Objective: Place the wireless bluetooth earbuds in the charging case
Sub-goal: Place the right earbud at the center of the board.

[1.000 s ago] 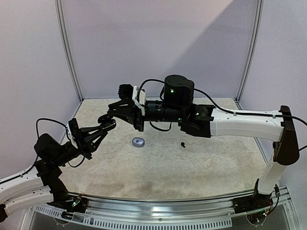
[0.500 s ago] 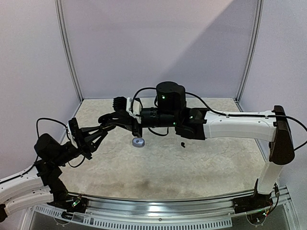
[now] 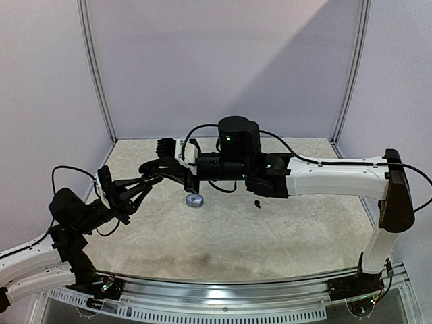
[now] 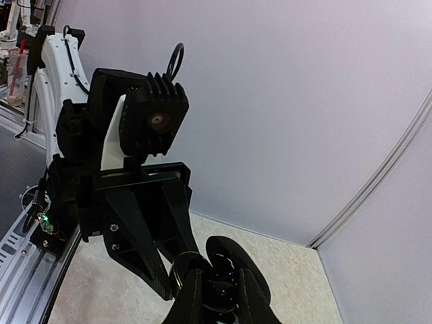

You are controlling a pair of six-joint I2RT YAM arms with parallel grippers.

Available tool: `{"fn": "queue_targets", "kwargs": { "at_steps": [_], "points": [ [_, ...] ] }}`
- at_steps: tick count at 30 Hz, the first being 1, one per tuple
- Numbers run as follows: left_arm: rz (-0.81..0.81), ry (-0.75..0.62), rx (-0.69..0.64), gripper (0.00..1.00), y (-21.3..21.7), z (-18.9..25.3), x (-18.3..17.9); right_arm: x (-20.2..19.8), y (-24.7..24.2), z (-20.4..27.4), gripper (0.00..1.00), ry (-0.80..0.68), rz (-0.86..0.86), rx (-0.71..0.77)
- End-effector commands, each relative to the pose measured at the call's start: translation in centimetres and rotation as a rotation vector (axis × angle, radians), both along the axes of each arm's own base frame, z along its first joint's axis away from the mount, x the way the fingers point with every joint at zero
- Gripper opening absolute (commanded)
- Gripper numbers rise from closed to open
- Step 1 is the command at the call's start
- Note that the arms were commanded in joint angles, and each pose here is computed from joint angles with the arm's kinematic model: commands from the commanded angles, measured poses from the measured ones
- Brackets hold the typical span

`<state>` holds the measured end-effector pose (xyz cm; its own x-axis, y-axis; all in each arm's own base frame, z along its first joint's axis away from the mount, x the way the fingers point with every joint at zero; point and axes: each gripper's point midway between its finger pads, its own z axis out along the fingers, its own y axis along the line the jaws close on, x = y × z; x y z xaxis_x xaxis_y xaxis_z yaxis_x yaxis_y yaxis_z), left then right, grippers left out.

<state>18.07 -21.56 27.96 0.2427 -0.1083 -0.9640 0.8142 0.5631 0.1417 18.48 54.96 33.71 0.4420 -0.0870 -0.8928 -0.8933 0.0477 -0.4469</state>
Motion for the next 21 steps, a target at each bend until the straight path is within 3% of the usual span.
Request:
{"fn": "queue_targets", "kwargs": {
  "at_steps": [1,21],
  "points": [
    [0.003,-0.008,0.002,0.0,-0.1,0.1,0.0,0.1,-0.7,2.4,0.0,-0.007,-0.026,0.038],
    [0.001,-0.017,0.006,0.0,-0.1,0.1,-0.1,0.9,-0.5,1.1,0.0,0.023,-0.072,0.013]
  ]
}}
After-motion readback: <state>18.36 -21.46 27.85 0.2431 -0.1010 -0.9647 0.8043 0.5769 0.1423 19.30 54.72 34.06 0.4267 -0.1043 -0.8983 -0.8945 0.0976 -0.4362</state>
